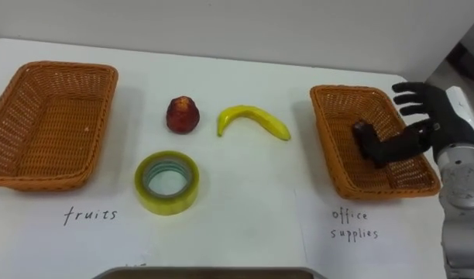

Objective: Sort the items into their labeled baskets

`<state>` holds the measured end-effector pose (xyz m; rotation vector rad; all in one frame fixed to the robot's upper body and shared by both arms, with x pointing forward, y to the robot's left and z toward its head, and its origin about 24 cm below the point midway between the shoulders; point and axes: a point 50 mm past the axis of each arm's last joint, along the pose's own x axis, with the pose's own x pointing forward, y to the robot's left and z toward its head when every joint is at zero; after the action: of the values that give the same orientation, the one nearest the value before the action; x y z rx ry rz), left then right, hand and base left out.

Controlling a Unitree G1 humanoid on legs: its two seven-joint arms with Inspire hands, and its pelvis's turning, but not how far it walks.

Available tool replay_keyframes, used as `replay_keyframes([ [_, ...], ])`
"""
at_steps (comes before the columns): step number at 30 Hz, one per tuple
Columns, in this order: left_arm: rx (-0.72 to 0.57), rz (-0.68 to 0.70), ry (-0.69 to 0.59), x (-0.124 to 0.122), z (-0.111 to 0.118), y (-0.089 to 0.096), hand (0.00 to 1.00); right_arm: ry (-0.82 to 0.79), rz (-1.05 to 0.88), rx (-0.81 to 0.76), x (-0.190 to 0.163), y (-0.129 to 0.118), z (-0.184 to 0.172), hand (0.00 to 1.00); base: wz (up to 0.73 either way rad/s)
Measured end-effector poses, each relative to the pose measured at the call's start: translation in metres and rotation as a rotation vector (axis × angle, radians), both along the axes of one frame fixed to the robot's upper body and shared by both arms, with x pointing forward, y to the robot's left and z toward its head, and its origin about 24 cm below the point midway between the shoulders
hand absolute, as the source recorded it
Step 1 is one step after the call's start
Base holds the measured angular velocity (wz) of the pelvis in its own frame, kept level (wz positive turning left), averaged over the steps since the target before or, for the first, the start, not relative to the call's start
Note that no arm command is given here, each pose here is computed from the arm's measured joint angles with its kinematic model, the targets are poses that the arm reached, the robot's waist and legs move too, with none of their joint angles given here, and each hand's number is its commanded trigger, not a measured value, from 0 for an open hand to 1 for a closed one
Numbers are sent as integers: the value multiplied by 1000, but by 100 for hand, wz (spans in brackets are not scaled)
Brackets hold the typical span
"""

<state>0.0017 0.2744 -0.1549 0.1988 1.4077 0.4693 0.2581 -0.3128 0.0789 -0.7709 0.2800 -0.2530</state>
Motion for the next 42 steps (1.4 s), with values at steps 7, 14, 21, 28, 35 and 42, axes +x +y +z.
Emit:
replay_keyframes([
  [7,0,-1,-1,1,0,0,0,-6,6,-2,0,1,1,0,0],
  [14,0,-2,-2,1,0,0,0,-6,7,-2,0,1,1,0,0],
  [21,0,-3,-3,1,0,0,0,-6,7,-3,0,1,1,0,0],
  [28,0,-4,-6,3,0,0,0,-5,7,-4,0,1,1,0,0],
  [35,-6,-10,-20,7,1,1,0,-8,7,-4,1,1,1,0,0],
  [42,-12,-14,-28,9,1,1,0,-19,14,3,1,2,4,0,0],
])
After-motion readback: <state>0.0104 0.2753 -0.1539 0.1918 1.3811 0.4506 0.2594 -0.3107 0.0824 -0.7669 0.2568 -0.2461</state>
